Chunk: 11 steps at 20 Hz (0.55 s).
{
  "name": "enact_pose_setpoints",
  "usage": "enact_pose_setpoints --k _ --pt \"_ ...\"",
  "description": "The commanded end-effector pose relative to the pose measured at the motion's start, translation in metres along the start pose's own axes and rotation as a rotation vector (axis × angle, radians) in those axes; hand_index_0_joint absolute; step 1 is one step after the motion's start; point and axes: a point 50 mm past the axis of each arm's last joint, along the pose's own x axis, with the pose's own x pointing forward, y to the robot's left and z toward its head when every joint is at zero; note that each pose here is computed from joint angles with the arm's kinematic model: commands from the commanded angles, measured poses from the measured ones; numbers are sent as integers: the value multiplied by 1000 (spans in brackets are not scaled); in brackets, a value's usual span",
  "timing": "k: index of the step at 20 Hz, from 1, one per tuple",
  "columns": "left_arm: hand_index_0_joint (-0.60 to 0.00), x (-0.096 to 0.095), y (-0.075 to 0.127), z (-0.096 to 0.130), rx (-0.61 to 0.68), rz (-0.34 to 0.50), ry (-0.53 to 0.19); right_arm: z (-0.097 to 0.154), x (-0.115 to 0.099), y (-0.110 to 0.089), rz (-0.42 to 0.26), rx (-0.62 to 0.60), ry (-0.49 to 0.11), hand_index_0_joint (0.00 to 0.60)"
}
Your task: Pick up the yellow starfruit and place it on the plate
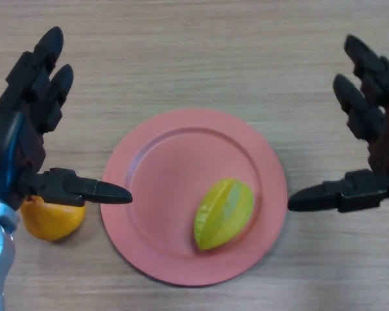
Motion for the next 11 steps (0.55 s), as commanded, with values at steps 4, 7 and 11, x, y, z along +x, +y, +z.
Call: enact_pose_setpoints --k 4,7,11 --pt "0 2 8 29 106 36 -173 40 -10 -15 -27 6 -228 0" --pt "0 0 9 33 75 23 -169 38 -11 -16 -15 -8 -230 0" --pt "0 2 7 31 59 16 -160 38 -12 -15 -12 7 -220 0"
